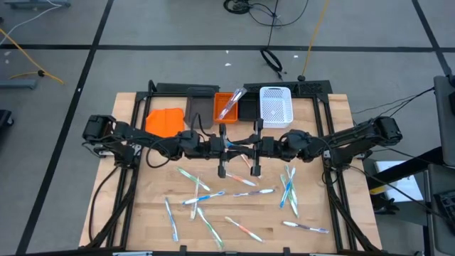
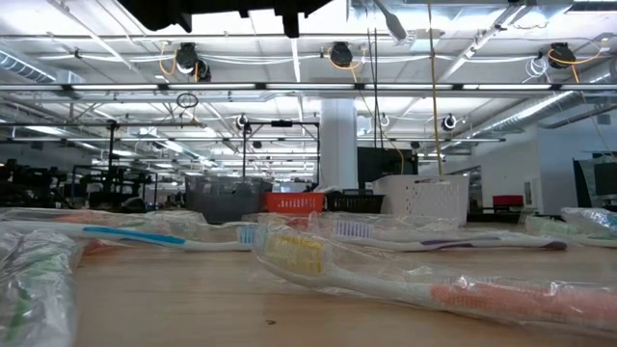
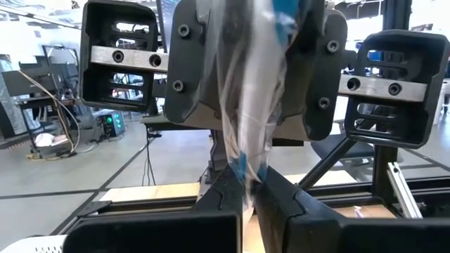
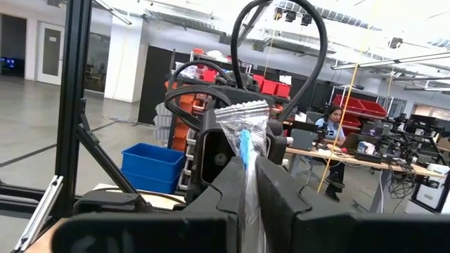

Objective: Pick & Place Toothbrushes
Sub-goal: Put the blue toothbrush into the gray bin

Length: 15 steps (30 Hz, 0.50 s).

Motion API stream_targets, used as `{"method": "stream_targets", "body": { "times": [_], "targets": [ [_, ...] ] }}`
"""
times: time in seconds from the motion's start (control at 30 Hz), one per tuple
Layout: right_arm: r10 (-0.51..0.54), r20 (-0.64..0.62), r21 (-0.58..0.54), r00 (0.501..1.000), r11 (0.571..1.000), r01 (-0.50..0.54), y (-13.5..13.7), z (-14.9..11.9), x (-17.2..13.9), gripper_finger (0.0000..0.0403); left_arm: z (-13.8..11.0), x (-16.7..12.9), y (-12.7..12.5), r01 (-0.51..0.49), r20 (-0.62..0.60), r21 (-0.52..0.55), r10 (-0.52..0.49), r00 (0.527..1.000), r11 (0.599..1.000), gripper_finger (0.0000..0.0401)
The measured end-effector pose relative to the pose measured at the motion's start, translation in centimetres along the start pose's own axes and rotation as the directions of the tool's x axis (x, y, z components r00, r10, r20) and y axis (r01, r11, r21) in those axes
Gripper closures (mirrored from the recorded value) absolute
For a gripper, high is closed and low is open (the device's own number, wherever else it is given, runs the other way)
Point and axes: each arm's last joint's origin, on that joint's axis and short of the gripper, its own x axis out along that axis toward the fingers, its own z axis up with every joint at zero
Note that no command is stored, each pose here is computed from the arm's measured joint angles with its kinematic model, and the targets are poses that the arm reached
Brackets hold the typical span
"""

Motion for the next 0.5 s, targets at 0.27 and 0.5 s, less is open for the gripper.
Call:
{"method": "stream_targets", "body": {
  "times": [0.27,0.5],
  "targets": [
    [0.037,-0.005,-0.006,0.999,0.999,-0.037,0.11,-0.11,0.00,0.0358,-0.22,-0.01,-0.05,0.004,-0.024,-0.001,-0.004,1.000,1.000,0.0396],
    [0.038,-0.011,-0.012,0.999,0.999,-0.038,0.10,-0.15,0.00,0.0284,-0.37,-0.01,-0.08,0.006,-0.039,-0.003,-0.006,0.999,1.000,0.0397]
  ]
}}
